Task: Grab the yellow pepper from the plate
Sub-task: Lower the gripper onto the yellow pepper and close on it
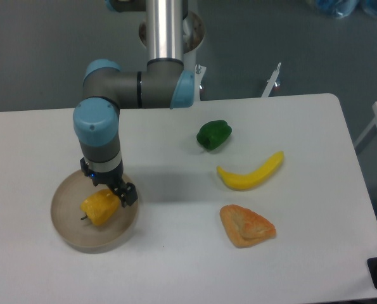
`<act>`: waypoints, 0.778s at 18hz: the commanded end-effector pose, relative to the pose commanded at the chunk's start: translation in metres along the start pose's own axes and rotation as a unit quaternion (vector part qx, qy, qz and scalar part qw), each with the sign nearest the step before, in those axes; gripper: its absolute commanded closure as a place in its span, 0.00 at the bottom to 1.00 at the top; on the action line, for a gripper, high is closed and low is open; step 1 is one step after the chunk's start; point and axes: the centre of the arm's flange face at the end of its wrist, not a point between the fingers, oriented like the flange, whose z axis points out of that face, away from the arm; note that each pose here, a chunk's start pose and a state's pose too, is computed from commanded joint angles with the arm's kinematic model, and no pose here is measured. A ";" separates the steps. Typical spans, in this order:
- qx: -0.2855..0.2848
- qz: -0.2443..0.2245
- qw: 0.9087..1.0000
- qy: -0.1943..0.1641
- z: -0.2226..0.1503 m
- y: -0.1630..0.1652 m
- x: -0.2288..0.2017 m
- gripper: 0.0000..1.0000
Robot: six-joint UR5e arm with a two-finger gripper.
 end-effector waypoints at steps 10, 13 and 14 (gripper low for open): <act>-0.017 0.011 1.000 0.008 0.029 -0.008 0.010 0.00; -0.019 0.011 1.000 0.010 0.034 -0.008 0.009 0.00; -0.019 0.011 1.000 0.009 0.037 -0.009 0.008 0.00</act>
